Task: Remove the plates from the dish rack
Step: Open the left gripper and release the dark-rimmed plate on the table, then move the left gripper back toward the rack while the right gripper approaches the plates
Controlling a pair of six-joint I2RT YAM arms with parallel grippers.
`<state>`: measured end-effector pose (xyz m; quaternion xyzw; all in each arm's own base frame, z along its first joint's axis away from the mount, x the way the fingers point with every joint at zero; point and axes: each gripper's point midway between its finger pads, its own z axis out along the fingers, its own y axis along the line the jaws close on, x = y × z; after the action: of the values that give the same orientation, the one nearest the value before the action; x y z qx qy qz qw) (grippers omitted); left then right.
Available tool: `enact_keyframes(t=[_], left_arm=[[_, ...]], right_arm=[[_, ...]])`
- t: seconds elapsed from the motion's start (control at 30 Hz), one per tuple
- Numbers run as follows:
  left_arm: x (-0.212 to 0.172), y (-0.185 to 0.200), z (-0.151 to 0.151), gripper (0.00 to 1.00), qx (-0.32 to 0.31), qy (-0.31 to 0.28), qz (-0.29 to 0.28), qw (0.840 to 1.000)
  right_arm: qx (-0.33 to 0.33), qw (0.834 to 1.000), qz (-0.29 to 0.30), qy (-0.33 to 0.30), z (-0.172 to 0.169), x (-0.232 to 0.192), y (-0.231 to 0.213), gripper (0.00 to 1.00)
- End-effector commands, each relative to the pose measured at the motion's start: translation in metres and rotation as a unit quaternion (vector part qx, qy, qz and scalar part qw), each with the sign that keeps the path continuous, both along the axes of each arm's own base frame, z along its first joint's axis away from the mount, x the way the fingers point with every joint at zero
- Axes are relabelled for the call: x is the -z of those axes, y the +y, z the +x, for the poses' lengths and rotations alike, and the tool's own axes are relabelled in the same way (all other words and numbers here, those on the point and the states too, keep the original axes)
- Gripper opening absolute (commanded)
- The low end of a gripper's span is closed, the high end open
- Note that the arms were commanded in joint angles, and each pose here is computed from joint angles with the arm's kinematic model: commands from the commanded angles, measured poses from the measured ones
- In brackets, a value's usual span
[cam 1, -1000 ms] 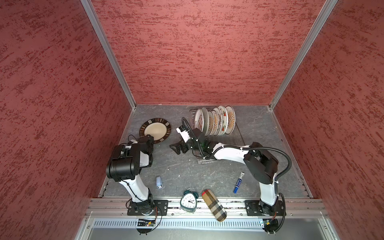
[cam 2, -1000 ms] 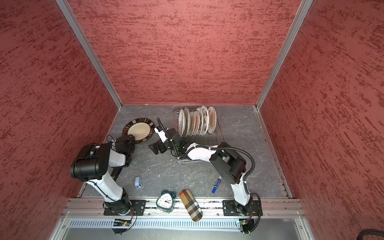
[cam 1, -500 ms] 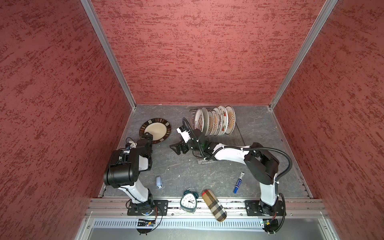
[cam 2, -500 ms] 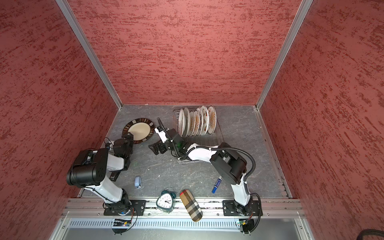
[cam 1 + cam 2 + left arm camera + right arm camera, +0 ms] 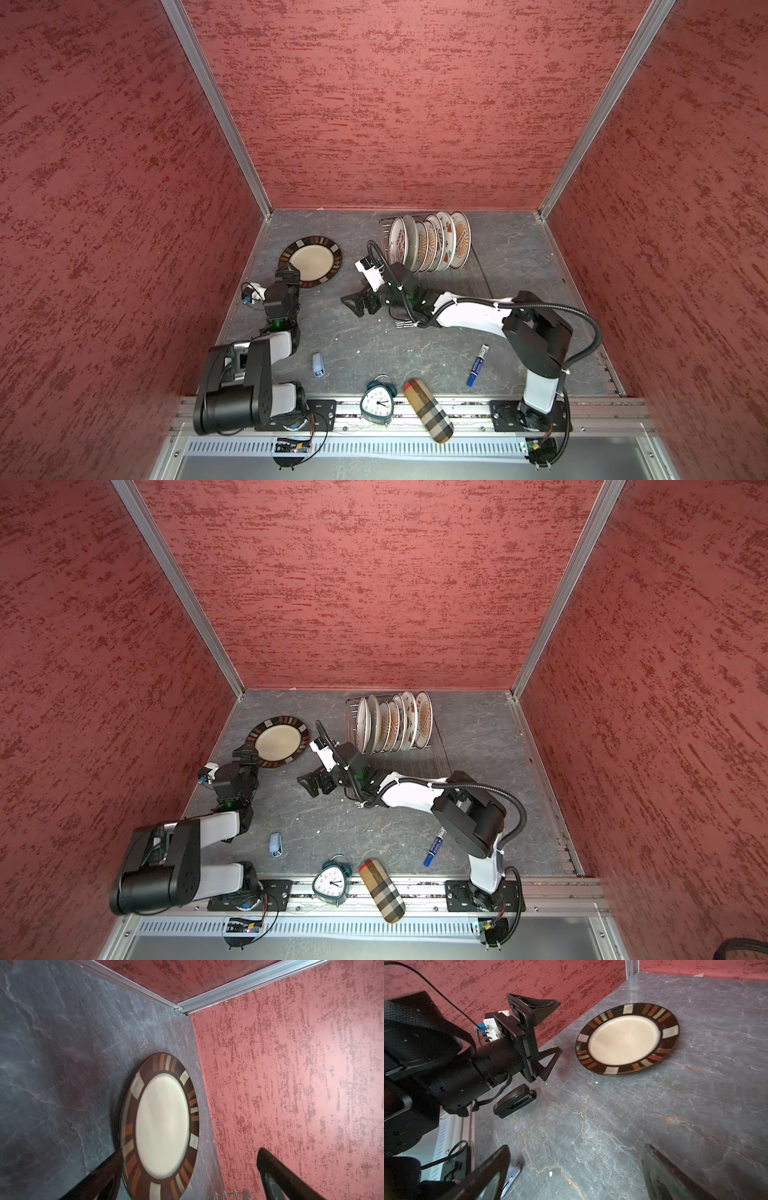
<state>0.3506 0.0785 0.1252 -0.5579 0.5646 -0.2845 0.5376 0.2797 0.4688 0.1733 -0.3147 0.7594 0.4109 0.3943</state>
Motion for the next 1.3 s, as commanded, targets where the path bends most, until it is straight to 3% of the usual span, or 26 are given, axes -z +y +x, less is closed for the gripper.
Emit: enact_keyframes(t=[0.0, 0.37, 0.6, 0.87, 1.27], left_arm=[[0.008, -0.007, -0.014, 1.0, 0.02, 0.018, -0.003, 1.0], [-0.049, -0.038, -0.037, 0.99, 0.098, -0.045, 0.04, 0.993], [-0.093, -0.082, -0.05, 0.99, 0.211, -0.113, 0.097, 0.966], [-0.123, -0.136, -0.073, 0.99, 0.323, -0.18, 0.143, 0.918], [-0.153, -0.249, -0.111, 0.99, 0.499, -0.265, 0.214, 0.797]], right_arm=[[-0.007, 0.998, 0.039, -0.039, -0.015, -0.04, -0.002, 0.99], [0.008, 0.991, 0.102, -0.082, -0.041, -0.088, -0.039, 0.99], [0.04, 0.987, 0.116, -0.105, -0.044, -0.1, -0.066, 0.99], [0.094, 0.983, 0.101, -0.119, -0.032, -0.107, -0.107, 0.99], [0.183, 0.974, 0.093, -0.1, -0.006, -0.126, -0.19, 0.99]])
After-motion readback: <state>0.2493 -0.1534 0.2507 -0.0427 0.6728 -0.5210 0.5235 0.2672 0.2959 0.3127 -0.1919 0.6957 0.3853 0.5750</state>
